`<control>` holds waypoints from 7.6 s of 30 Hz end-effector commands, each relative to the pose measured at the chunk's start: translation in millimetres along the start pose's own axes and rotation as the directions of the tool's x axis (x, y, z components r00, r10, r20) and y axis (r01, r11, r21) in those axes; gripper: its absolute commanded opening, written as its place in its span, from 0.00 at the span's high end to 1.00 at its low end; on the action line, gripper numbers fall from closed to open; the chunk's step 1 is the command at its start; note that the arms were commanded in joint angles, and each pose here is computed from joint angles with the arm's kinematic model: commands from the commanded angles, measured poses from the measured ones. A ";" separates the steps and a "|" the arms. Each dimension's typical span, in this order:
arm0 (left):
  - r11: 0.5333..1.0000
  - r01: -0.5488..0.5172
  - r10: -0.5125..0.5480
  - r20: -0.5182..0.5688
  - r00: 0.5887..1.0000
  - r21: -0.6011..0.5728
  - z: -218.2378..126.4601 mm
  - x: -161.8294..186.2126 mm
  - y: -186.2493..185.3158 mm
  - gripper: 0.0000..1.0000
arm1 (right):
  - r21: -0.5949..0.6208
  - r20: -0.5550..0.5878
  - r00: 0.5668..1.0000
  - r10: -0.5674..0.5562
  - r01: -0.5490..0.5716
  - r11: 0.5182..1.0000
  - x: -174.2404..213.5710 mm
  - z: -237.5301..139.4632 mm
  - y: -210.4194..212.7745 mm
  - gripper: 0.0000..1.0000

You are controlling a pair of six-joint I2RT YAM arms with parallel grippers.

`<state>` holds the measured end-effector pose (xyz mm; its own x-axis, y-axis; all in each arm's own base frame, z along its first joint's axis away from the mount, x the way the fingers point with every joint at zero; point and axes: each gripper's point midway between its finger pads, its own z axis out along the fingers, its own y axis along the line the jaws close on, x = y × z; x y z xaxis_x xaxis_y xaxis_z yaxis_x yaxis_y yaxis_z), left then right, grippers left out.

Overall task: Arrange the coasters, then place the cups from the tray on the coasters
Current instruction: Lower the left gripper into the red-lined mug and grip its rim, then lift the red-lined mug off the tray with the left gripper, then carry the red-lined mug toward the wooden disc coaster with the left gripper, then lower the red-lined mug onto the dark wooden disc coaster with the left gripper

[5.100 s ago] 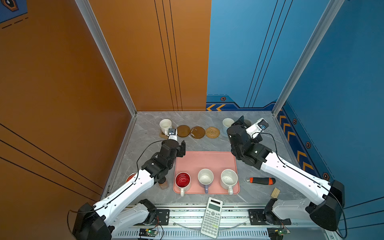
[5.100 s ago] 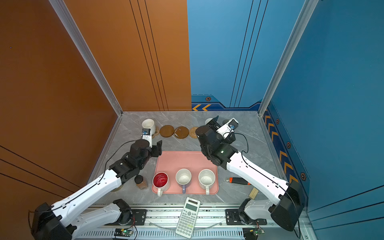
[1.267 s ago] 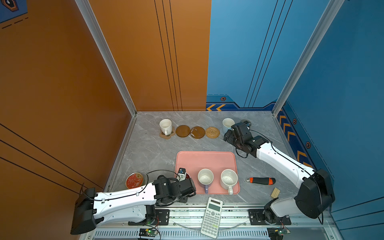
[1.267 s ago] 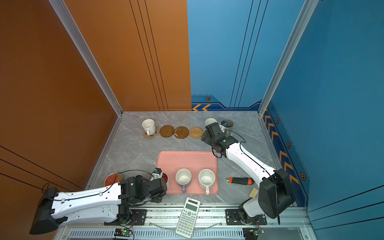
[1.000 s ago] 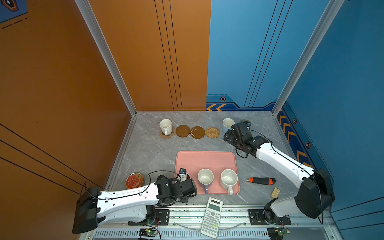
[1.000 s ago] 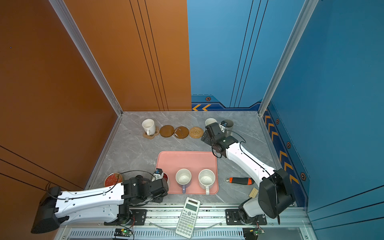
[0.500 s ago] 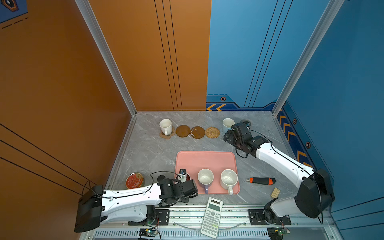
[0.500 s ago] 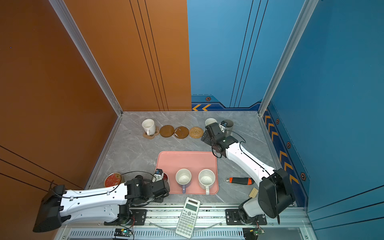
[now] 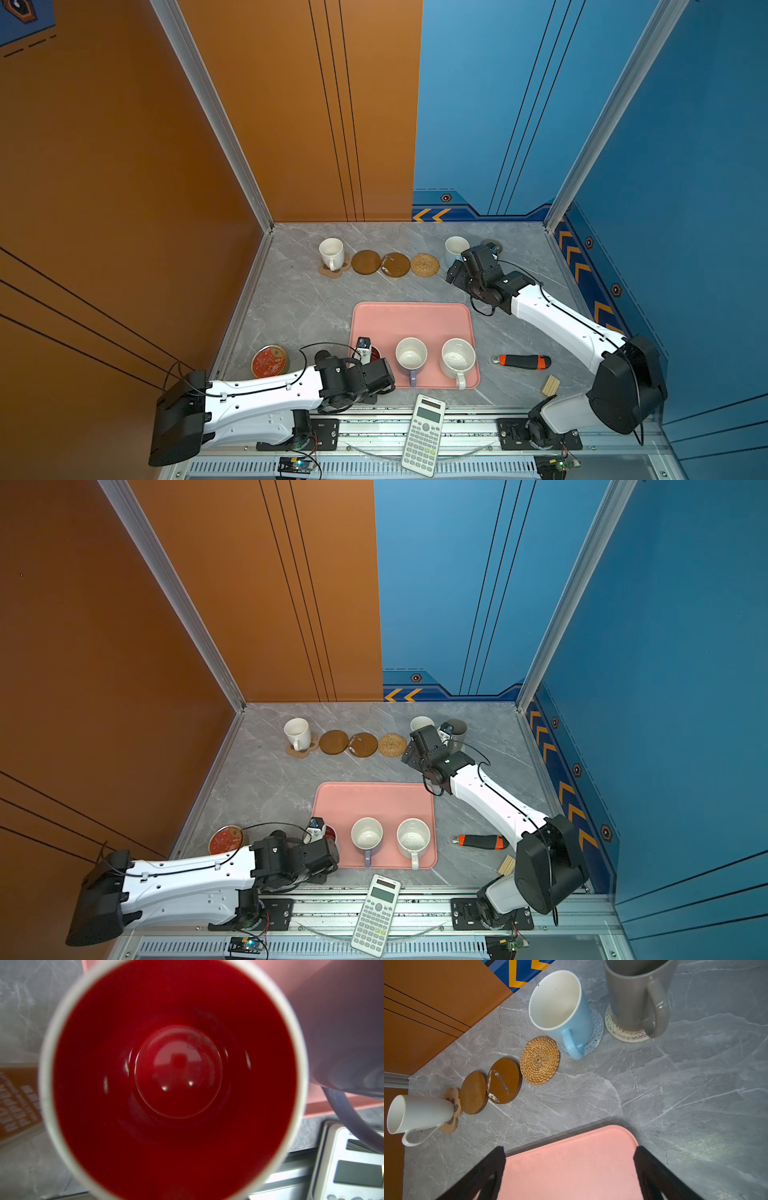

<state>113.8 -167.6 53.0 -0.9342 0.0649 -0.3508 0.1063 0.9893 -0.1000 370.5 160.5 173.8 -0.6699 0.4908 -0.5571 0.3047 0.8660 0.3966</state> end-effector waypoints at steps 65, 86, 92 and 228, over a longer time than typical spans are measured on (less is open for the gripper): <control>1.000 0.007 -0.010 0.189 0.982 0.015 -28.3 -57.4 -9.0 1.00 | 0.024 -0.020 0.999 0.028 -0.028 0.999 -0.3 11.2 -9.8 0.06; 0.999 0.032 -0.033 0.295 0.955 0.006 -40.0 -147.2 -5.3 1.00 | 0.021 -0.028 0.999 0.029 -0.028 0.999 -1.4 12.4 -10.1 0.06; 0.999 0.044 -0.045 0.301 0.952 0.013 -35.9 -177.4 -1.6 1.00 | 0.023 -0.029 0.999 0.032 -0.031 0.999 -2.5 13.4 -12.4 0.06; 0.976 0.197 -0.164 0.288 0.944 -0.088 48.7 -372.7 66.2 0.57 | 0.017 0.002 0.996 0.088 -0.088 0.996 -17.0 -4.4 -35.0 0.03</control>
<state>492.9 -138.0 107.7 -0.8234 -0.1341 -0.5514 -0.1012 0.9908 -0.0899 370.2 122.3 169.2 -0.6421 0.5572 -0.5265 0.3717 0.8270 0.4219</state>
